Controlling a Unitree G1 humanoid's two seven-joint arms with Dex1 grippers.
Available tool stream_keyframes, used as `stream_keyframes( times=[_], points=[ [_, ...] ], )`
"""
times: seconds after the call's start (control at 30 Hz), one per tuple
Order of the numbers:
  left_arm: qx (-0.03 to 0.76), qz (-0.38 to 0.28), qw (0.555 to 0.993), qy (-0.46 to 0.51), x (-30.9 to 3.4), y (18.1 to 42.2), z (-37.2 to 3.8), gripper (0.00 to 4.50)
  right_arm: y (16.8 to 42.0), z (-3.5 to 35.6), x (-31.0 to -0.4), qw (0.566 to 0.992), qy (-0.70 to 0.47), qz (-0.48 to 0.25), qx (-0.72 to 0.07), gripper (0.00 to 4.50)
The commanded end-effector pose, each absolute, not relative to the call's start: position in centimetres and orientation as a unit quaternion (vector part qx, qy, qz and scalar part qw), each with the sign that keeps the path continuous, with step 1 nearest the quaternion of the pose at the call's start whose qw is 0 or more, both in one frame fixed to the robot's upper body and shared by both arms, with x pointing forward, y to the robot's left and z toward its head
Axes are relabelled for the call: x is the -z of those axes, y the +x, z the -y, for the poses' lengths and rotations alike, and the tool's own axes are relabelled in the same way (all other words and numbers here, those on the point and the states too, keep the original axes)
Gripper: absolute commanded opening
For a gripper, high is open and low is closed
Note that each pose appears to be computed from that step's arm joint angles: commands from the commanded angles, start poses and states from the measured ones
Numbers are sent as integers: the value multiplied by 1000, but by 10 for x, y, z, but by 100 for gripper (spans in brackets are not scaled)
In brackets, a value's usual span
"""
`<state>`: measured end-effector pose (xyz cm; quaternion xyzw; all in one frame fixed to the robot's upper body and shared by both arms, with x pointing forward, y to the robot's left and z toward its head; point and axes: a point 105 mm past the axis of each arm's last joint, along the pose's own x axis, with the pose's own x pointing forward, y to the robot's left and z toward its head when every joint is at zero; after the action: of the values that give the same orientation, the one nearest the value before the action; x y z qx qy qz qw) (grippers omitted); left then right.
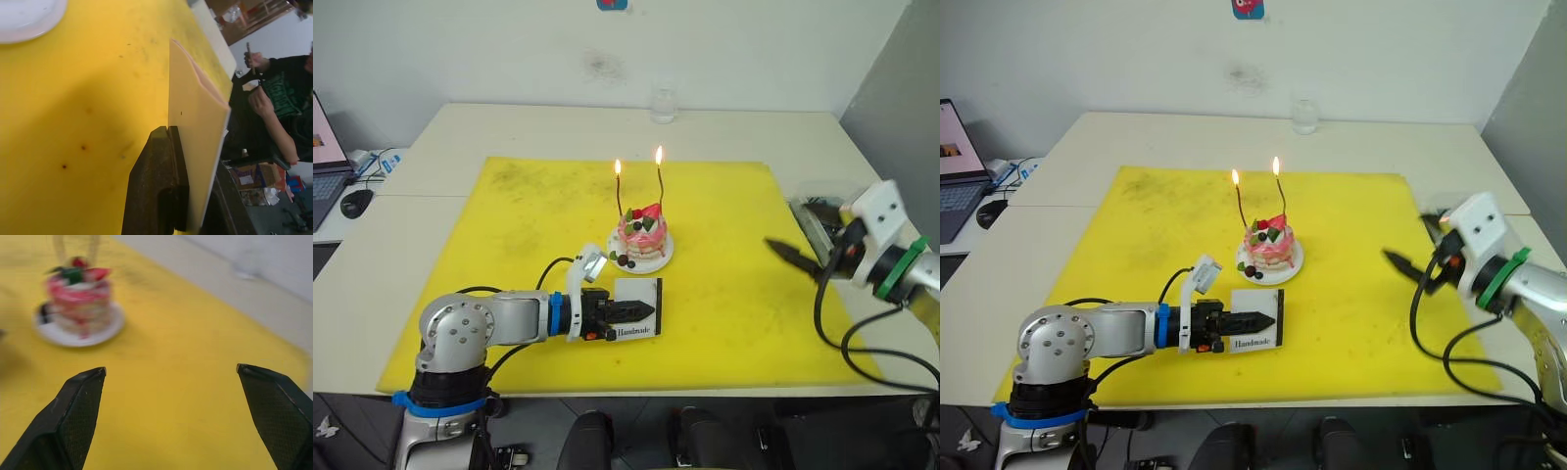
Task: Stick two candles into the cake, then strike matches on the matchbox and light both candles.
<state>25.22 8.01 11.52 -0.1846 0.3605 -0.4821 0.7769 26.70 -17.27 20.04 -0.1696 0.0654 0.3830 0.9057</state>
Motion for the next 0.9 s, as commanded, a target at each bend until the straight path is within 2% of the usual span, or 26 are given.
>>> stream_keyframes(
  times=[0.03,0.1,0.2,0.6,0.9],
  points=[
    [471,-386,776,-163,-104,246,-77,0,242,146,-199,868,-165,-86,-461,447],
    [457,-394,783,-152,-99,249,-80,0,237,141,-196,858,-166,-97,-477,447],
    [451,-393,789,-139,-98,253,-83,80,235,138,-191,851,-171,-109,-484,450],
    [462,-363,803,-100,-117,256,-93,448,233,137,-186,847,-180,-121,-485,450],
    [458,-325,827,-18,-154,239,-133,448,236,150,-199,842,-216,-110,-482,450]
  ],
)
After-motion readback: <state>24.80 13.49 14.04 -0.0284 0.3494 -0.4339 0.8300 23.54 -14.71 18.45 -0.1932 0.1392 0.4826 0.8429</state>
